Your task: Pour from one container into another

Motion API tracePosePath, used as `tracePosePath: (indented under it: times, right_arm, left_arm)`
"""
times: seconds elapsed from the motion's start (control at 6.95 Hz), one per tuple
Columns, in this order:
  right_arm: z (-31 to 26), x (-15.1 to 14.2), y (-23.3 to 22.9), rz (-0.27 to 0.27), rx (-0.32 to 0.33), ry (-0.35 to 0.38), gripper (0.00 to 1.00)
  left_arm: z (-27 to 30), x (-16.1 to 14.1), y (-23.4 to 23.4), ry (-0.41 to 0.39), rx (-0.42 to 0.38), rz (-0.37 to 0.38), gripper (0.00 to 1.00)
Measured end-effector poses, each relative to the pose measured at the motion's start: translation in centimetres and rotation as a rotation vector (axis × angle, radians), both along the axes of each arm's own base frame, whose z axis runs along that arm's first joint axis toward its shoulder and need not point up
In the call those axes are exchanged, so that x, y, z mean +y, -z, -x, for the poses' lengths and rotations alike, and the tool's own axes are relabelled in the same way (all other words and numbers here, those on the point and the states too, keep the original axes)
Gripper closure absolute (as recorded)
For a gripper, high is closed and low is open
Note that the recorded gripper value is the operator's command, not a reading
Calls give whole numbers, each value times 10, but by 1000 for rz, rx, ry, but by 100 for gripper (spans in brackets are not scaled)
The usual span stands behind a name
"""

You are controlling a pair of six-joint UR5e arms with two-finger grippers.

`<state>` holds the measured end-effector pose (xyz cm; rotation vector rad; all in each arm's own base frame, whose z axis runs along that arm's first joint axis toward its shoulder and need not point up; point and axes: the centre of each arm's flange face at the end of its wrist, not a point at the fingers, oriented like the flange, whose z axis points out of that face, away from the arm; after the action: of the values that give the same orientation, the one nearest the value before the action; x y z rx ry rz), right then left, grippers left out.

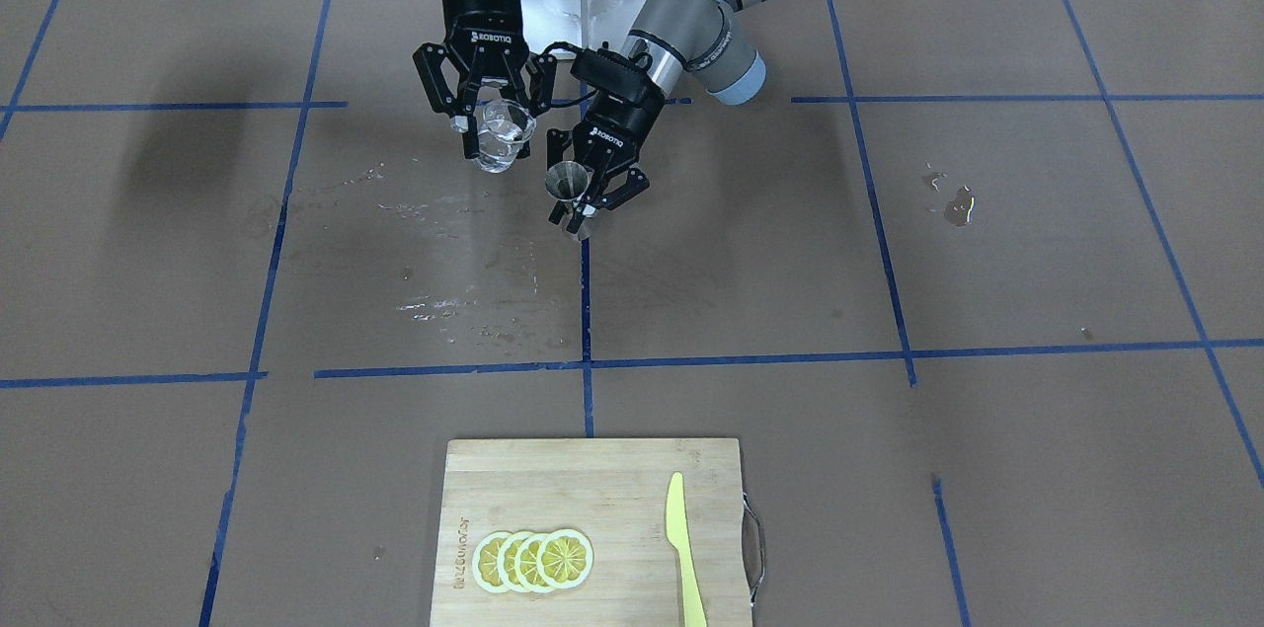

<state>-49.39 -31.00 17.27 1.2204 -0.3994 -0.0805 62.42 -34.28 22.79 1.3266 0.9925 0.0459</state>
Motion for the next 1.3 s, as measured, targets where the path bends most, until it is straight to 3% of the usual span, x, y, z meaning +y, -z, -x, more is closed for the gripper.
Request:
tracePosePath:
  times: [1.3]
  right_arm:
    - [7,-7,-3,-57,313,63,100]
  left_arm:
    - [-11,0,13,-34,3,-8,100]
